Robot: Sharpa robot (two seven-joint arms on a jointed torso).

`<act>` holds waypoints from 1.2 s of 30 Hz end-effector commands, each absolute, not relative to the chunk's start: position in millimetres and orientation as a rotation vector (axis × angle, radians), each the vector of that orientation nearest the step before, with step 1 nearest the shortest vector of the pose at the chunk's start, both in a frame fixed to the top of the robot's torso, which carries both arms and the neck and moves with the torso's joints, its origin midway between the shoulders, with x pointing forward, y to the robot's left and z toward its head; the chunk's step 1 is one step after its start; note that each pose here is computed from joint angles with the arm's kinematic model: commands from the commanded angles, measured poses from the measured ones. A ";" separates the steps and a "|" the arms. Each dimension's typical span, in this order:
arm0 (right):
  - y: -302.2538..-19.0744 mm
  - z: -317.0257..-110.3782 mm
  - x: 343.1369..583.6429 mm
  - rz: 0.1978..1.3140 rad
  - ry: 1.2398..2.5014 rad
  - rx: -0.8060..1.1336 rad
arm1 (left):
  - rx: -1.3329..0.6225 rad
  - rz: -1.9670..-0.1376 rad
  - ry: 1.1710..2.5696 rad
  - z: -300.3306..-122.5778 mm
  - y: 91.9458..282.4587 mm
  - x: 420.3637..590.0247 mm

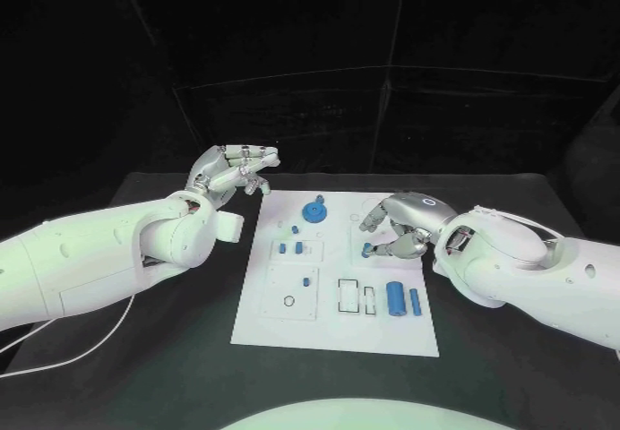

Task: Assemble the parts on the task board

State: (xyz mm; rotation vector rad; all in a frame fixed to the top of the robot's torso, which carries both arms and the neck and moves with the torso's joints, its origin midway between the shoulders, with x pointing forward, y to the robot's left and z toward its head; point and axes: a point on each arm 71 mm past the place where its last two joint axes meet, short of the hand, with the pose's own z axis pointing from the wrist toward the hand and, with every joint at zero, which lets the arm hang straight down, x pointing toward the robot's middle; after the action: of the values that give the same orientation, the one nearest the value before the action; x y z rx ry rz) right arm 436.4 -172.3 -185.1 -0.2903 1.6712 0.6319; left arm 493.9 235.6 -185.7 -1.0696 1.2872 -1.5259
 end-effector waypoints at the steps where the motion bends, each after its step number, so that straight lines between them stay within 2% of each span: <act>1: -176.4 -187.9 439.5 0.582 1.719 -0.302 | -1.062 -1.555 1.288 -184.1 232.4 493.4; 11: -174.6 -197.9 449.5 0.516 1.797 -0.371 | -1.062 -1.559 1.291 -184.4 231.2 493.3; 36: -150.0 -207.8 455.4 0.535 1.851 -0.439 | -1.063 -1.555 1.290 -184.4 232.6 493.3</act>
State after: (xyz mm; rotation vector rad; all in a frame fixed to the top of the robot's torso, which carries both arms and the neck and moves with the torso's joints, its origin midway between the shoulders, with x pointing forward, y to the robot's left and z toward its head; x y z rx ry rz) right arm 455.8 -151.2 -207.8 -0.4206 1.8477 0.5338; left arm 493.5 233.7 -186.0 -1.0681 1.2933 -1.5386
